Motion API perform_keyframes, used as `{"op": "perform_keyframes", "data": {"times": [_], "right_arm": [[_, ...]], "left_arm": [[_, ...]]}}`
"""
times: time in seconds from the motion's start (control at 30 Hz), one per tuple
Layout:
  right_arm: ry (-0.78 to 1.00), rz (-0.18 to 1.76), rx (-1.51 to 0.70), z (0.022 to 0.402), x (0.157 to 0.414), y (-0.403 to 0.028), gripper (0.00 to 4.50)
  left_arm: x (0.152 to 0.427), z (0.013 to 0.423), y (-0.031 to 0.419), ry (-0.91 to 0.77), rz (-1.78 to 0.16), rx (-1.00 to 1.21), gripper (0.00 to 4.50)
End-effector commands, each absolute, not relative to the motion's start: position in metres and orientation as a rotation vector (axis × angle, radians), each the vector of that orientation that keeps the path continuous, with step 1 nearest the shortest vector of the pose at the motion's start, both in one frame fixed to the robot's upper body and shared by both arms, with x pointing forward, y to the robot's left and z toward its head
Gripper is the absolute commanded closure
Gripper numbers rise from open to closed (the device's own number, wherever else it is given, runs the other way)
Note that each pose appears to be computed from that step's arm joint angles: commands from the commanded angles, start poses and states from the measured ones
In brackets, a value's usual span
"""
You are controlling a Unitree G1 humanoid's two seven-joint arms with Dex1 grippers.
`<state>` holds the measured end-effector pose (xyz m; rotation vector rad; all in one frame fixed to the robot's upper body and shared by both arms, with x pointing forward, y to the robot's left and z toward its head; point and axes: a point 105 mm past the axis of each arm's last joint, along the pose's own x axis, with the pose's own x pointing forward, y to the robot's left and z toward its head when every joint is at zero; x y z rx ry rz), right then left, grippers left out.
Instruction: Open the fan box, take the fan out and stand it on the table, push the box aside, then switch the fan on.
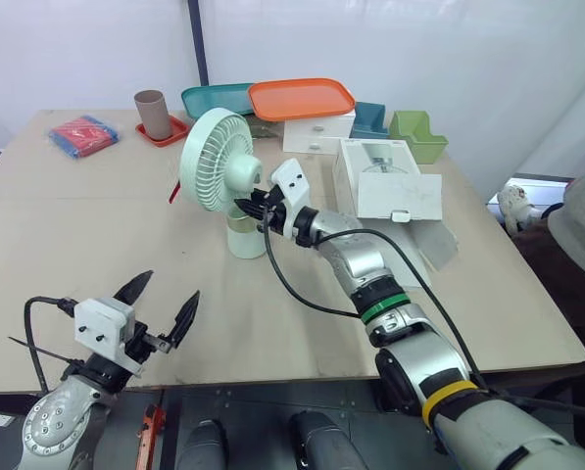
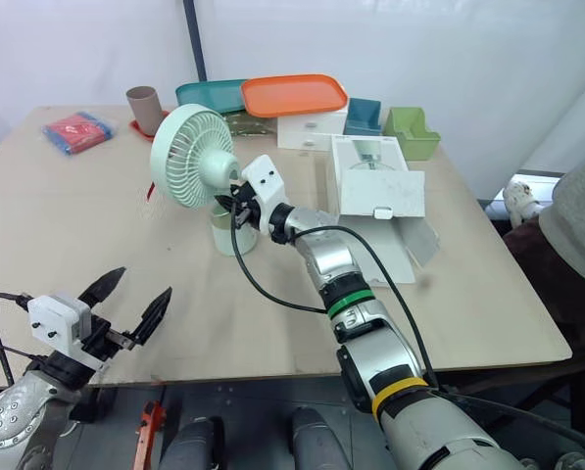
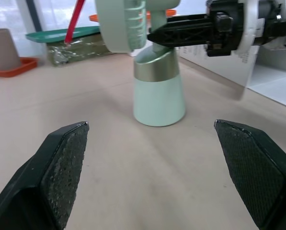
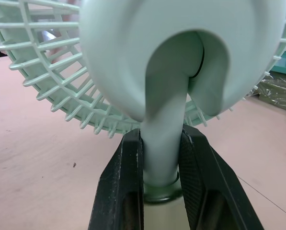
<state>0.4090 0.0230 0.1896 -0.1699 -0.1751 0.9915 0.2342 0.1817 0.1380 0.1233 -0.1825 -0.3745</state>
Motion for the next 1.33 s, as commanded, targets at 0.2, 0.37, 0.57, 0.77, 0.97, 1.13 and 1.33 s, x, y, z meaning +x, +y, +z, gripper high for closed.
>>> {"op": "perform_keyframes", "data": {"times": [0.2,0.37,0.57,0.77,0.97,1.13,1.33], "right_arm": [[-0.293,1.094,-0.199,0.219,0.373,-0.009,0.13],[-0.289,1.090,-0.218,0.222,0.357,-0.027,0.13],[-0.224,1.033,-0.260,0.210,0.329,-0.061,0.13],[-0.144,0.917,-0.246,0.195,0.311,-0.090,0.13],[-0.083,0.904,-0.250,0.178,0.293,-0.098,0.13],[-0.048,0.861,-0.246,0.172,0.291,-0.107,0.13],[0.006,0.861,-0.264,0.156,0.287,-0.114,0.13]], "left_arm": [[0.243,0.144,0.169,-0.237,-0.446,0.133,0.00],[0.247,0.144,0.169,-0.235,-0.464,0.124,0.00],[0.252,0.144,0.172,-0.224,-0.499,0.111,0.00],[0.257,0.147,0.170,-0.220,-0.560,0.094,0.00],[0.262,0.147,0.166,-0.199,-0.632,0.104,0.00],[0.267,0.146,0.171,-0.168,-0.670,0.104,0.00],[0.270,0.144,0.169,-0.124,-0.718,0.112,0.00]]}}
